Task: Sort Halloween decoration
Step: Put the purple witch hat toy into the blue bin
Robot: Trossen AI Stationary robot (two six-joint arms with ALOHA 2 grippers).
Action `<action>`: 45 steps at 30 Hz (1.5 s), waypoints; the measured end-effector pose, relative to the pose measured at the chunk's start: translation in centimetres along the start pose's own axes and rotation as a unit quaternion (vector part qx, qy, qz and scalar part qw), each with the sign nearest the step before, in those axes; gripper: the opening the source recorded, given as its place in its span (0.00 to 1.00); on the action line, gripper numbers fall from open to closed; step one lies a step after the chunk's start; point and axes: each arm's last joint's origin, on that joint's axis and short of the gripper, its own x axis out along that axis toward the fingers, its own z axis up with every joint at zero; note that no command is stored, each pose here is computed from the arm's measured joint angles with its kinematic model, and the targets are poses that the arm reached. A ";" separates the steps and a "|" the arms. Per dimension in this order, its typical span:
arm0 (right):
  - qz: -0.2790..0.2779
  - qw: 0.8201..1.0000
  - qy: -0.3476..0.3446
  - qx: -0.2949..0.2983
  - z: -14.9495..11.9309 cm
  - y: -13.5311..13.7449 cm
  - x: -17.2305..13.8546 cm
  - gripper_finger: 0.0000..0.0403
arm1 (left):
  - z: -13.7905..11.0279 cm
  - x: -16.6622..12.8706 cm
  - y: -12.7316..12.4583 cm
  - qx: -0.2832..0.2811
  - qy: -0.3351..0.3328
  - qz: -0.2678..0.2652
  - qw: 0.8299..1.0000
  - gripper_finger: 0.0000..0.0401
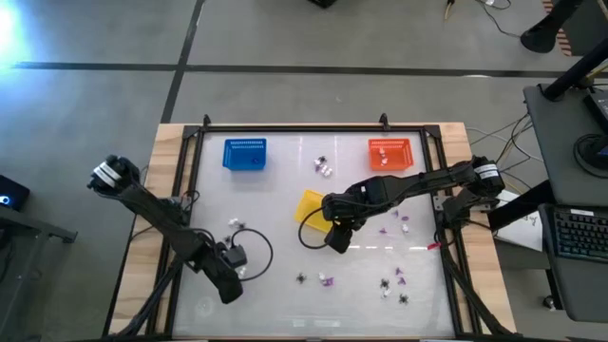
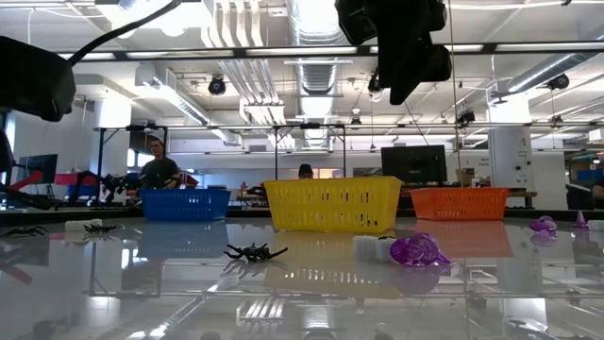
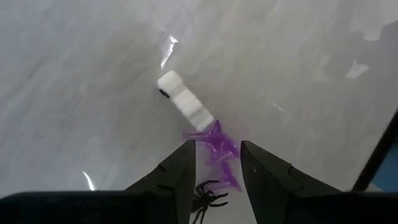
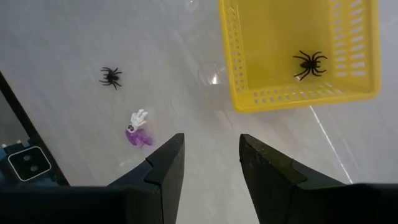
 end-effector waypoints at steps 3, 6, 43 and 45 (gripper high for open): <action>0.000 1.000 0.000 0.000 0.0 0.0 0.0 0.36 | -0.1 0.2 0.1 0.006 0.004 0.007 1.000 0.27; 0.000 1.000 0.000 0.000 0.0 0.0 0.0 0.36 | -0.1 0.5 0.2 0.006 0.007 0.018 1.000 0.27; 0.000 1.000 0.000 -0.004 0.0 0.0 0.0 0.36 | 0.0 1.0 0.1 0.036 -0.008 0.016 0.999 0.00; 0.000 1.000 0.000 -0.004 0.0 0.0 0.0 0.36 | 0.0 1.0 0.0 0.036 -0.008 0.015 0.999 0.00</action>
